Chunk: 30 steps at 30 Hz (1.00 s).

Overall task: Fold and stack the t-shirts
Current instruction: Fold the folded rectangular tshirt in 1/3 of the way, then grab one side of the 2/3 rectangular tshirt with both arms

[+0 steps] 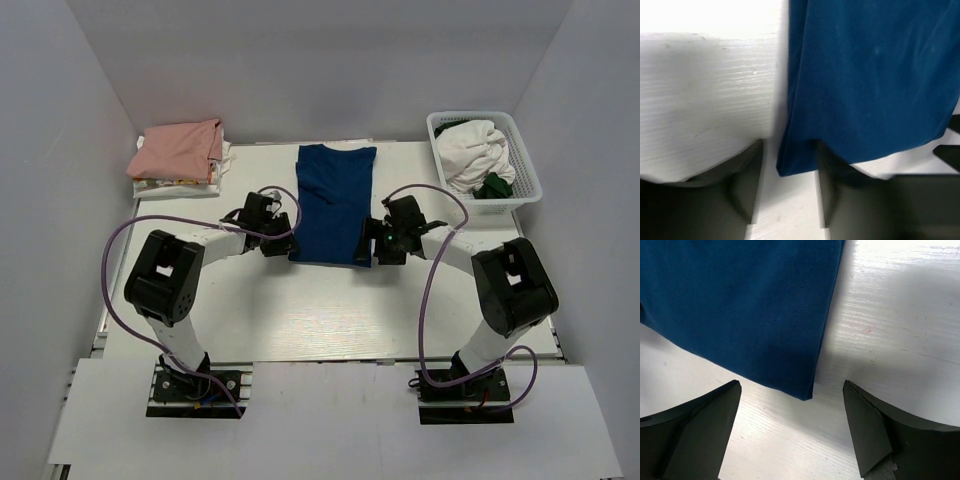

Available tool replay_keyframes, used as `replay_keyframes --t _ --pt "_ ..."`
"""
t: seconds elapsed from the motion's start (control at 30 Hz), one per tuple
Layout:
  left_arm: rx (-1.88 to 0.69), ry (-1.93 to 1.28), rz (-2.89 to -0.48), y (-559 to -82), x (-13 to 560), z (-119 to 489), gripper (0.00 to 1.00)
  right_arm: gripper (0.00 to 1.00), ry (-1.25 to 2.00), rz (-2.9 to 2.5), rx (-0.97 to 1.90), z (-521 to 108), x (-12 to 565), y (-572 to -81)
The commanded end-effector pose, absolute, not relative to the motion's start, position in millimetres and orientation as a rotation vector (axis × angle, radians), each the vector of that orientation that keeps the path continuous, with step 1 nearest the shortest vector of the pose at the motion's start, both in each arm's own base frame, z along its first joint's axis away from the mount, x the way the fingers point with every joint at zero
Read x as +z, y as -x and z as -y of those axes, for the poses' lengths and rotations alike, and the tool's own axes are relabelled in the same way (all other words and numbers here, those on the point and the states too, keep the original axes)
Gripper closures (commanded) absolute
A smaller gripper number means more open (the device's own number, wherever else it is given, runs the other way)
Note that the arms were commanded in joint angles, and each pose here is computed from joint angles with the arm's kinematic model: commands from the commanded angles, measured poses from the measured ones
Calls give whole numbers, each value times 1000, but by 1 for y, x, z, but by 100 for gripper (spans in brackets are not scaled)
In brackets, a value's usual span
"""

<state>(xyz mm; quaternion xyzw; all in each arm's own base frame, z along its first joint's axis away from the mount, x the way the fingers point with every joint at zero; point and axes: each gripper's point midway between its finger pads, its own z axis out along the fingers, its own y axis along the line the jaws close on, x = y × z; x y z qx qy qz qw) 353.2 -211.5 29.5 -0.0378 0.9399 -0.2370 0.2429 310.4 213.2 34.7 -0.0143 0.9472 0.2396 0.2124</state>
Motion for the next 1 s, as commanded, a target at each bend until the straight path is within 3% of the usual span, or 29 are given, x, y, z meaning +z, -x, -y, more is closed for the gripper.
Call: replay_keyframes --t 0.0,0.1,0.17,0.2,0.3,0.37,0.43,0.57,0.97 --pt "-707 46 -2580 -346 27 223 51 13 42 -2636 711 -219 31 -308" --pt "-746 51 -2582 -338 22 229 56 20 23 -2656 708 -218 24 -305" --pt "-723 62 -2603 -336 17 226 69 29 14 -2669 716 -219 19 -304" --pt "-692 73 -2605 -340 15 224 74 42 15 -2672 728 -221 18 -304" --pt "-649 89 -2609 -343 11 219 100 68 15 -2675 723 -222 15 -306" --pt "-657 99 -2598 -347 15 221 100 80 3 -2670 698 -221 19 -313" --pt "-694 69 -2584 -346 24 225 100 99 18 -2659 694 -222 28 -314" --pt "-697 39 -2566 -325 50 224 100 100 35 -2665 702 -216 44 -299" --pt "-895 -69 -2446 -221 141 222 100 100 296 -2702 965 -212 115 -182"
